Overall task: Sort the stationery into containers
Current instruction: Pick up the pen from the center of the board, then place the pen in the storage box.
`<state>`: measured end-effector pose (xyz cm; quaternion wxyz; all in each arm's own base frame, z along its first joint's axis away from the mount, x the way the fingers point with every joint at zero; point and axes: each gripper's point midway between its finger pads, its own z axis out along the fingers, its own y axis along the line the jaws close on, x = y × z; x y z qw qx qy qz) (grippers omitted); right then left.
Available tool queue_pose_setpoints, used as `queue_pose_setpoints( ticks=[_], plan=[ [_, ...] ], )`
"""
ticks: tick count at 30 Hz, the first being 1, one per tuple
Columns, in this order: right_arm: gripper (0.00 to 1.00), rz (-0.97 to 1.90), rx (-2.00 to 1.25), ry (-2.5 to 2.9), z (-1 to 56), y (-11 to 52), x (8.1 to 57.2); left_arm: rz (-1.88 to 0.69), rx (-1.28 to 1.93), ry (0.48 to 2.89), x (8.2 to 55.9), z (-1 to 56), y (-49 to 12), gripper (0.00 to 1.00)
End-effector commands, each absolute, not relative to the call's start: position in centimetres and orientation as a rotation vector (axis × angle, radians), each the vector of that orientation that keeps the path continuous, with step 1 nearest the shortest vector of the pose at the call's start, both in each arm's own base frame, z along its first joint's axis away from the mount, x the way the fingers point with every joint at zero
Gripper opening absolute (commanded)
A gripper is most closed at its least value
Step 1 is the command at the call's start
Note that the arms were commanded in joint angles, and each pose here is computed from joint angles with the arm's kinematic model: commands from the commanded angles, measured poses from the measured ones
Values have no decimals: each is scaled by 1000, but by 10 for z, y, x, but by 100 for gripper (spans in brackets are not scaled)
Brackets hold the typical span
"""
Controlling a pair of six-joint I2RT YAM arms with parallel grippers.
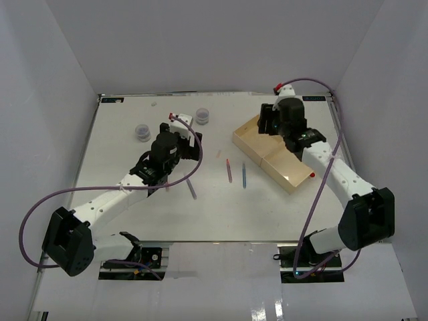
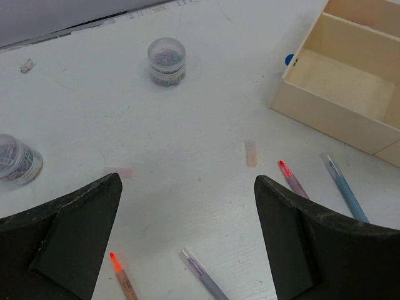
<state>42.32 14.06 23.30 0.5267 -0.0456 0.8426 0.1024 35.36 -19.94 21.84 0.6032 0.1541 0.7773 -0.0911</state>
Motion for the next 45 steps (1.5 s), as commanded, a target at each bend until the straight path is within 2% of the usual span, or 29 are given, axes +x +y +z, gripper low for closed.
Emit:
queue_pose_setpoints(
  ticks=[1, 6, 14, 20, 25, 29, 31, 34, 38, 45],
  plan=[
    [62, 201, -179, 2196, 169, 166, 372, -236, 211, 1806, 362, 238, -184, 98],
    [62, 220, -255, 2276, 123, 204, 340, -259, 112, 1907, 375, 223, -170, 98],
    [56, 194, -309, 2387, 72, 228, 331, -239, -7, 1918, 385, 229, -138, 98],
    [46, 144, -313, 2472, 33, 225, 326, -238, 17, 1882, 383, 237, -137, 98],
    [26, 122, -332, 2497, 21, 222, 321, -242, 27, 1883, 383, 237, -138, 98],
    [11, 115, -367, 2468, 35, 224, 323, -246, 33, 1882, 383, 237, -138, 98],
    [9, 128, -394, 2442, 49, 228, 326, -245, 35, 1883, 383, 236, -138, 98],
    [8, 190, -453, 2307, 103, 239, 337, -240, 38, 1883, 383, 236, -138, 98],
    [8, 119, -559, 2162, 152, 234, 365, -251, 48, 1884, 383, 236, -140, 98],
    [8, 31, -712, 2071, 173, 205, 417, -242, 59, 1888, 383, 234, -140, 98]
  ],
)
